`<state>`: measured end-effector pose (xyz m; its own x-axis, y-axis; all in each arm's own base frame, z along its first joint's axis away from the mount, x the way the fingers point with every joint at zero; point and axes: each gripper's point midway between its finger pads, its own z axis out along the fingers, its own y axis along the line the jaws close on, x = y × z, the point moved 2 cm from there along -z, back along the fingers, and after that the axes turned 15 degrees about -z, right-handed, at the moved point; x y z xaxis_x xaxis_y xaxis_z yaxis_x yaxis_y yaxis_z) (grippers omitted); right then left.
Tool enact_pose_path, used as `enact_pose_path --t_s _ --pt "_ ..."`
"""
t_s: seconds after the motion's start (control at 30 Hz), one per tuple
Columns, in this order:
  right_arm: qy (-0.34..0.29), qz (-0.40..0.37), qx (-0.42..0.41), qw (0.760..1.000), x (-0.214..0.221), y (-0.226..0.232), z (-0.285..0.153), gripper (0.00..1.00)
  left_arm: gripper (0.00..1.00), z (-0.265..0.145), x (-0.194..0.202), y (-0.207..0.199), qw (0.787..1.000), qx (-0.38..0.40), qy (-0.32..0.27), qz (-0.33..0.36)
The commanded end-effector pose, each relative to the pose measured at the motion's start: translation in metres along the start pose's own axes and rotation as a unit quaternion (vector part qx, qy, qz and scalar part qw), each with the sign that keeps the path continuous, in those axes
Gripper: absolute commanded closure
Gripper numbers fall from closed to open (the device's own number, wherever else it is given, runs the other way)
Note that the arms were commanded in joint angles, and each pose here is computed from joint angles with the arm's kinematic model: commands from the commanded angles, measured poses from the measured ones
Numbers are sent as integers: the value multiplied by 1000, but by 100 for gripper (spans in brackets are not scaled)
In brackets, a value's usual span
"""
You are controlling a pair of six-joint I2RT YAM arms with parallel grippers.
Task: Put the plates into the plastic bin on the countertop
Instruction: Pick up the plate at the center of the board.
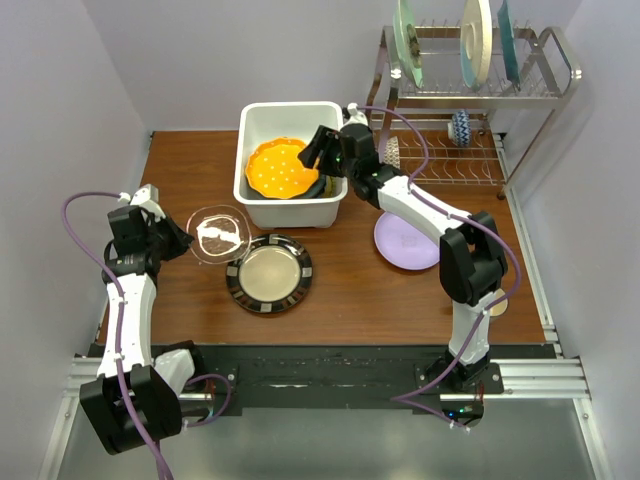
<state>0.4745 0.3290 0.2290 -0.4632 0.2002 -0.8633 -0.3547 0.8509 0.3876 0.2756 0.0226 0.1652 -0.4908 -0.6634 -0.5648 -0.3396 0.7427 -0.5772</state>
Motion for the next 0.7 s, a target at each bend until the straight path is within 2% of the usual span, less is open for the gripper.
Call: enact_pose_path --t_s 0.0,0.4,0.67 --pt "-20 -13 -78 997 -28 36 -31 34 100 0 -7 -3 1000 16 -17 11" --pt "18 -24 -176 984 -12 71 -113 34 100 -1 -8 -4 1000 16 -19 12" --pt "105 -64 -179 976 58 72 -149 34 100 -3 -8 -5 1000 17 -22 12"
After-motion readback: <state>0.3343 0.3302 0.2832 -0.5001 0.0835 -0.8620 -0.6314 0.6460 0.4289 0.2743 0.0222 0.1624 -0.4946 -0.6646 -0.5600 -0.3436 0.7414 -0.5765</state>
